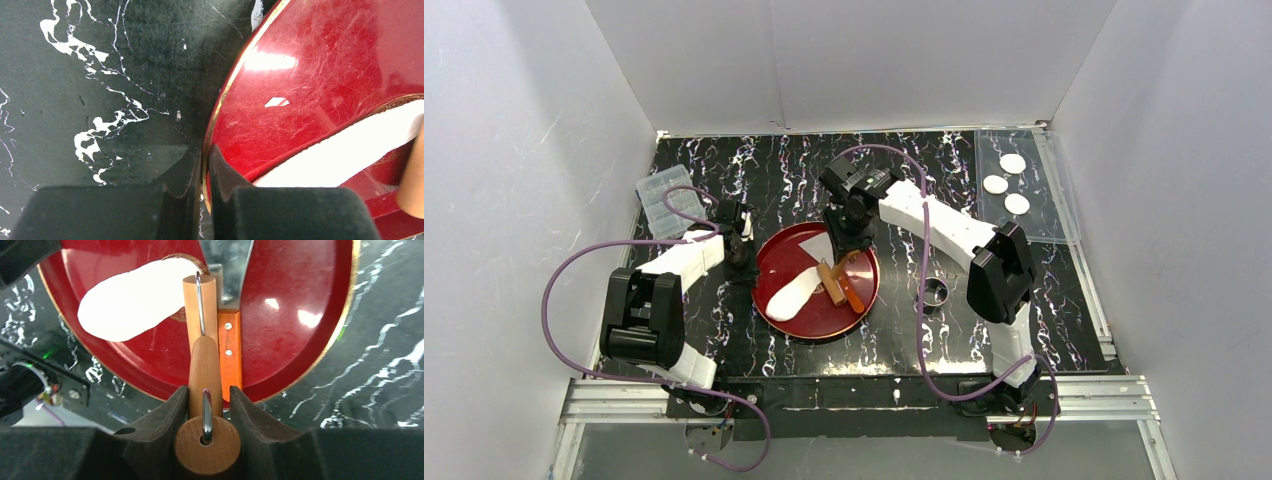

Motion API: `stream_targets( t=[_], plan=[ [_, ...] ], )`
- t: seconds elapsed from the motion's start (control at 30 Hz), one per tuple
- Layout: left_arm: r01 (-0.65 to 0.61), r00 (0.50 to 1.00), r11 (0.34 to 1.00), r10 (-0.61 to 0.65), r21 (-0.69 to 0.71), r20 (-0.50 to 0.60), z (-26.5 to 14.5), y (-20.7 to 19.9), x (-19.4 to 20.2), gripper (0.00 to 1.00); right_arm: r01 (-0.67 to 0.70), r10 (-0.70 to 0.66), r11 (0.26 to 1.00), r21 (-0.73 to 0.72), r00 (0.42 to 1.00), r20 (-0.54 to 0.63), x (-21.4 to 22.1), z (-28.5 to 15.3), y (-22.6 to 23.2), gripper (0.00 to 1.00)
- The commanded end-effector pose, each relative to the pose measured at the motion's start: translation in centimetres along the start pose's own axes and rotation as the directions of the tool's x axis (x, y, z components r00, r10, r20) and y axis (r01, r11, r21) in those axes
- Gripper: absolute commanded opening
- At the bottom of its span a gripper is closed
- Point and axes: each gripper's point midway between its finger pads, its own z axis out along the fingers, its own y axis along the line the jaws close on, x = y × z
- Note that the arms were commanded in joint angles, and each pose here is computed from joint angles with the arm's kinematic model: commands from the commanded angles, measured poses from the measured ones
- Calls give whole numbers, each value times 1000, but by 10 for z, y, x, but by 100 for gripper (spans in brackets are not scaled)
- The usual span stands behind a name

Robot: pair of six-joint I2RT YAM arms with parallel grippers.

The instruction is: Roll out the dumpling wrappers from the dough

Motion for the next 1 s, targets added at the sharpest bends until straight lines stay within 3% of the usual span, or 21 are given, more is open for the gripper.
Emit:
stream_targets(
  t=[0.0, 0.17, 0.43, 0.63, 0.87, 0.97],
  plan=[
    [-4, 999, 999, 6, -43, 46, -11, 9, -7, 0, 48, -54, 997, 61, 992, 113, -31, -32, -7, 1],
    [-5, 999, 999, 7, -51, 40, -9, 10, -7, 0, 152, -105, 968, -199, 968, 227, -44, -59, 66, 1],
    [-4, 999, 998, 7, -61, 44, -10, 13, -7, 0, 109, -76, 930, -351, 991, 106, -22, -15, 102, 1],
    [-4, 999, 998, 6, -58, 45, -10, 12, -7, 0, 93, -90, 956, -279, 996, 25, -2, 24, 81, 1],
    [-3, 999, 999, 6, -55, 43, -10, 12, -7, 0, 59, -58, 998, 7, 996, -73, 25, 51, 4, 1],
    [-3, 999, 999, 6, -53, 43, -10, 11, -7, 0, 4, 0, 997, 73, 998, -64, 27, 48, -21, 1]
  ],
)
